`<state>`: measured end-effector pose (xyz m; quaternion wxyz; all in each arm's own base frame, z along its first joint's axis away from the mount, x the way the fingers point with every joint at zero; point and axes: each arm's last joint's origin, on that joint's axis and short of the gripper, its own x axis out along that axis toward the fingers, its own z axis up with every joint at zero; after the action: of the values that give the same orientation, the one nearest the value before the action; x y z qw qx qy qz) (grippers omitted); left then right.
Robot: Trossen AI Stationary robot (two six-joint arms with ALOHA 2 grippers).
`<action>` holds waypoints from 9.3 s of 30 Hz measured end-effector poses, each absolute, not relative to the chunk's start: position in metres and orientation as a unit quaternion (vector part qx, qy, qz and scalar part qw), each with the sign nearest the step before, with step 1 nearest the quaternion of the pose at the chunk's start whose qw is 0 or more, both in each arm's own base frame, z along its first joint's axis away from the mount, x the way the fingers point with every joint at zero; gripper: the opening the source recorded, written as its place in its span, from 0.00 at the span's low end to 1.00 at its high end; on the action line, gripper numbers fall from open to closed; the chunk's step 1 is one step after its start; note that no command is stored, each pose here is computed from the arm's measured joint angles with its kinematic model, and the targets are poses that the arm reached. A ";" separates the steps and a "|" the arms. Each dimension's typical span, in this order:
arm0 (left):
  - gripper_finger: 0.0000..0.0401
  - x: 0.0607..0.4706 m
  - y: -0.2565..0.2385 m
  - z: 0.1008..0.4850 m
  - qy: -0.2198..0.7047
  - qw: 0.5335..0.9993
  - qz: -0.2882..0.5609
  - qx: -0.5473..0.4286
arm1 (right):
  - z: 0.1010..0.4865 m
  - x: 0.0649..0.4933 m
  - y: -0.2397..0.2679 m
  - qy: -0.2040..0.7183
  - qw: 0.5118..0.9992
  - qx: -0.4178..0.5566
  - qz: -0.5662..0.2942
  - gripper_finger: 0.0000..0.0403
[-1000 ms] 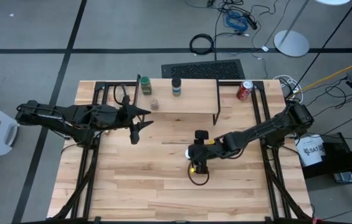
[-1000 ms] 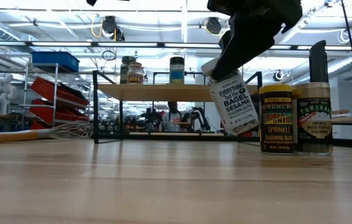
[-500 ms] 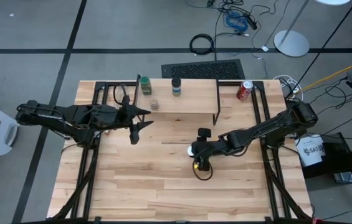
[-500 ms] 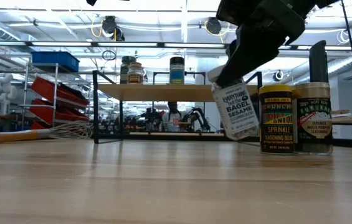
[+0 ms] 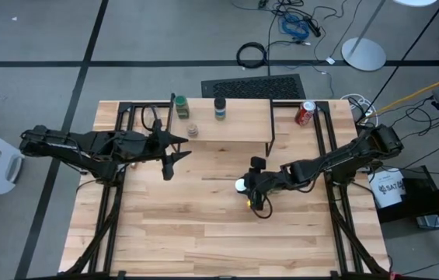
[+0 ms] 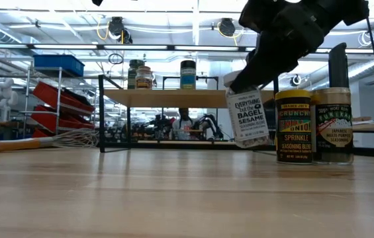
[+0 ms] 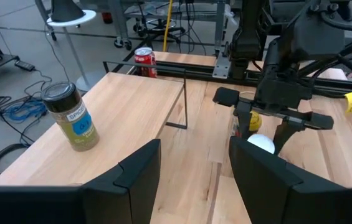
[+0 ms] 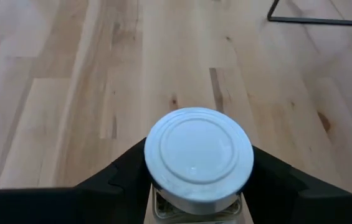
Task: Shelf spices
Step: Remove the white seasoning bottle from the shelf, then remove the brown seasoning bottle from the shelf
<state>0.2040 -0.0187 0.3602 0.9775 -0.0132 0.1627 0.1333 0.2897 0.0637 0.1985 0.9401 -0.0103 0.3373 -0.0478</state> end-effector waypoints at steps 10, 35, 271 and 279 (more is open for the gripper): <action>0.49 0.204 -0.019 0.360 0.163 0.978 0.133 -0.013 | 0.198 0.290 0.059 0.340 0.939 -0.010 -0.057 0.49; 0.49 0.204 -0.019 0.361 0.160 0.978 0.133 -0.014 | 0.190 0.288 0.057 0.351 0.935 -0.012 -0.058 0.49; 0.49 0.205 -0.019 0.362 0.156 0.981 0.119 -0.006 | 0.285 0.306 0.074 0.466 0.874 0.026 -0.134 0.65; 0.49 0.204 -0.013 0.363 0.150 0.975 0.165 -0.016 | 0.285 0.296 0.106 0.471 0.879 -0.037 -0.069 0.65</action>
<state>0.2041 -0.0134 0.3635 0.9747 -0.0162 0.1503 0.1648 0.2957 0.1058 0.2851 0.8785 -0.0374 0.4711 -0.0694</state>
